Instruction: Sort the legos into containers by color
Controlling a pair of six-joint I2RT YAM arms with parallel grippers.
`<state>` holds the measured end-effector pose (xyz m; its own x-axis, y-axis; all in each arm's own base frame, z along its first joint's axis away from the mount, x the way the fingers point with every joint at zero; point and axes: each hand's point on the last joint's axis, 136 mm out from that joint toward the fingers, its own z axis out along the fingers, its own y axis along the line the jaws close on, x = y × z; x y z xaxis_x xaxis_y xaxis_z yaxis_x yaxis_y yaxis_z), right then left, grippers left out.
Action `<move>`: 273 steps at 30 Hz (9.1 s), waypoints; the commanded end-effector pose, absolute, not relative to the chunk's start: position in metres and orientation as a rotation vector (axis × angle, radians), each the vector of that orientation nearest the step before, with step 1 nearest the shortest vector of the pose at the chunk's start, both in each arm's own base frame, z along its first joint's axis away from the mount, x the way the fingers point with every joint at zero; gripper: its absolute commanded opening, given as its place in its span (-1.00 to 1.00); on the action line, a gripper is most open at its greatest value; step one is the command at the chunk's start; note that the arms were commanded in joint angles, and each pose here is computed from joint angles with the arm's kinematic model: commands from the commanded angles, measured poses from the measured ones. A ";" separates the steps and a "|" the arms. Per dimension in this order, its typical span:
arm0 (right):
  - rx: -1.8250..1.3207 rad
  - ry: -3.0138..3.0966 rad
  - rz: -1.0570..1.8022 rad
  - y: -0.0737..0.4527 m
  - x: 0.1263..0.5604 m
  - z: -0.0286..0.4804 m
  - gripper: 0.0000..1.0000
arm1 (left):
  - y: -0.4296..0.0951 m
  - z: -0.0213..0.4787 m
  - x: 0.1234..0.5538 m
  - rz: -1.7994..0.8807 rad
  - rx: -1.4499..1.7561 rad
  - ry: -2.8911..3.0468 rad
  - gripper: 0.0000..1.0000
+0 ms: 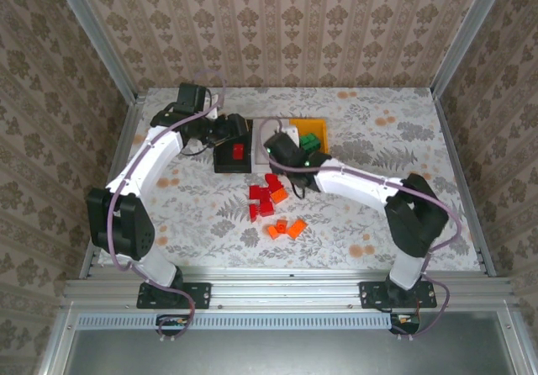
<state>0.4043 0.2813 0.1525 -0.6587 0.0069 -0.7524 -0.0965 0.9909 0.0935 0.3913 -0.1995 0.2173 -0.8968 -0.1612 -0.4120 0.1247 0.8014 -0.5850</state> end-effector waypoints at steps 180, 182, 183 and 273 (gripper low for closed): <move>0.124 2.224 0.325 0.193 0.336 0.119 0.05 | -0.215 0.022 0.213 -0.141 0.079 2.833 -0.18; 0.120 2.224 0.329 0.194 0.336 0.119 0.05 | -0.213 0.019 0.213 -0.118 0.091 2.839 -0.18; 0.121 2.224 0.328 0.193 0.336 0.119 0.05 | -0.211 0.017 0.213 -0.106 0.090 2.843 -0.19; -0.542 2.358 0.128 0.320 0.224 0.127 -0.56 | -0.165 0.233 0.401 -0.845 -0.078 2.506 0.59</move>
